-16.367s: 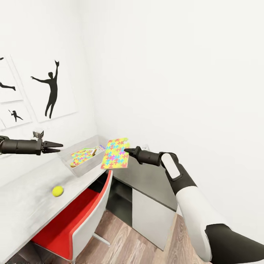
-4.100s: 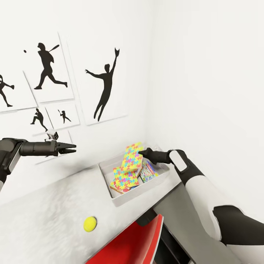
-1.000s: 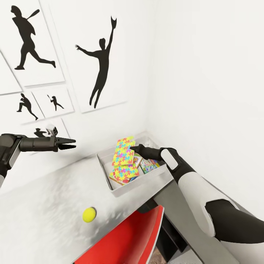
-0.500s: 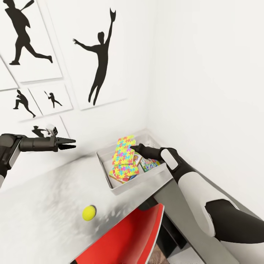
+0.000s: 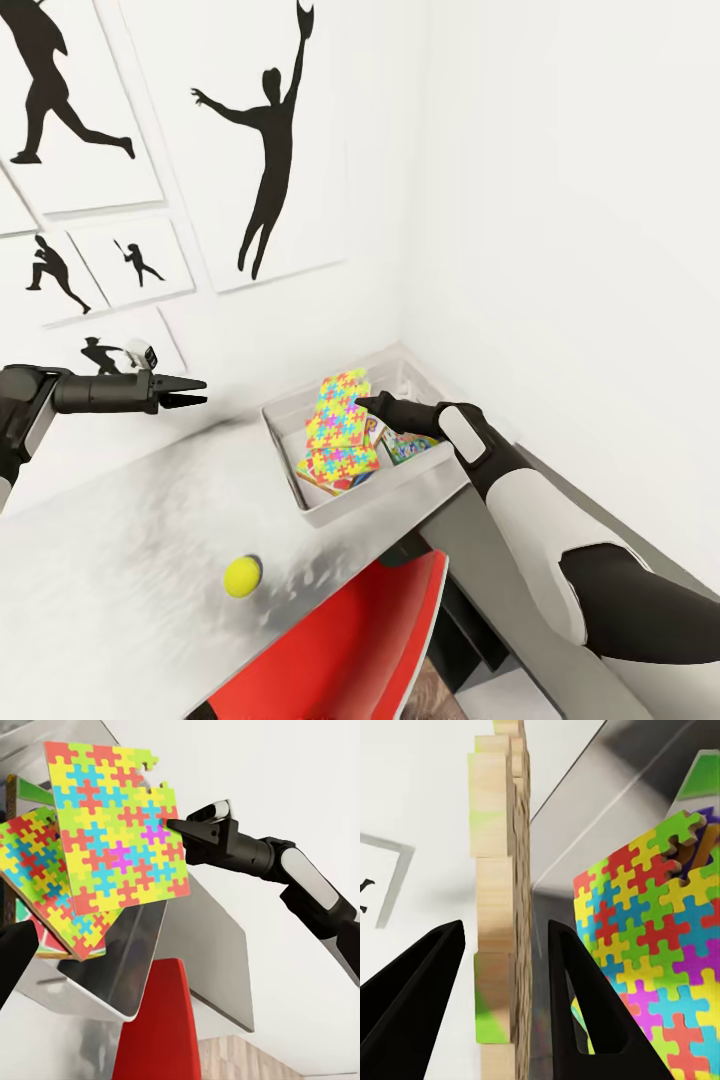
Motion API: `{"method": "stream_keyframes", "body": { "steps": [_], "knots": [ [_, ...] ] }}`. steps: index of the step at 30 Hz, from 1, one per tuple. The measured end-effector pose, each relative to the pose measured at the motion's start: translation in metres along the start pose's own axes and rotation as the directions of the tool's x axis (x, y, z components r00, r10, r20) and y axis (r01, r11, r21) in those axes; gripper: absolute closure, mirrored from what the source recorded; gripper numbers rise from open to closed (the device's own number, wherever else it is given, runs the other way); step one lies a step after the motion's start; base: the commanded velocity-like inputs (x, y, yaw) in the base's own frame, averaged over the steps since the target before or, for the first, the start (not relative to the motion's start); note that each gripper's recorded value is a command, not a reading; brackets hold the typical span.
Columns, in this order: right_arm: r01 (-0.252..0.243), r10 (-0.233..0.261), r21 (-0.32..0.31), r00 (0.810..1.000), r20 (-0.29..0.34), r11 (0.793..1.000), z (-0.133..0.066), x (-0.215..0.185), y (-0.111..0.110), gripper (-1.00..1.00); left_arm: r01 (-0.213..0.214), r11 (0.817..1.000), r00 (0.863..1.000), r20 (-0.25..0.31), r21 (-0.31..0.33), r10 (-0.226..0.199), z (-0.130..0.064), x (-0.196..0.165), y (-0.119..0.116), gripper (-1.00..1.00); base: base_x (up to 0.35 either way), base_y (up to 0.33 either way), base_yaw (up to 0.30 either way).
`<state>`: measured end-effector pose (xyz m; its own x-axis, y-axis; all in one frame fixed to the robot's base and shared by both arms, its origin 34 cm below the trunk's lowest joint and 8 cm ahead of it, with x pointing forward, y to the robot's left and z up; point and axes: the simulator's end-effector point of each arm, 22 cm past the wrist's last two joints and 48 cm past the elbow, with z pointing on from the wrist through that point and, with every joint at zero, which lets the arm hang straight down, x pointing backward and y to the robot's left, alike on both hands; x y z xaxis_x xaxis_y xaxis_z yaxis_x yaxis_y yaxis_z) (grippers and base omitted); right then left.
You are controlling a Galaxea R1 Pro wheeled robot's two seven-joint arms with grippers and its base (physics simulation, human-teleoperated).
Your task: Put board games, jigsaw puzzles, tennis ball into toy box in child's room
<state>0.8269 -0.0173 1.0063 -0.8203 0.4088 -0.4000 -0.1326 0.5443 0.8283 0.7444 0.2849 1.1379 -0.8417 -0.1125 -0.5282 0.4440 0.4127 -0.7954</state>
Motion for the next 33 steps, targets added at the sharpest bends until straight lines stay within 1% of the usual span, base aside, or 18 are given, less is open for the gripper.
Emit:
{"method": "stream_keyframes", "body": {
  "steps": [16, 33],
  "knots": [
    [-0.003, 0.003, -0.002, 1.000, -0.006, 1.000, -0.0025, 0.0005, -0.0046, 1.00, 0.002, 1.000, 1.000, -0.001, 0.000, -0.002, 0.0004, 0.0004, 0.0011, -1.00, 0.000, 0.000, 0.000],
    [-0.013, 0.013, 0.000, 1.000, -0.021, 1.000, 0.0012, 0.0085, -0.0057, 1.00, 0.002, 1.000, 1.000, -0.001, -0.002, -0.002, 0.0000, 0.0006, 0.0014, -1.00, 0.000, 0.000, 0.000]
  ]
}}
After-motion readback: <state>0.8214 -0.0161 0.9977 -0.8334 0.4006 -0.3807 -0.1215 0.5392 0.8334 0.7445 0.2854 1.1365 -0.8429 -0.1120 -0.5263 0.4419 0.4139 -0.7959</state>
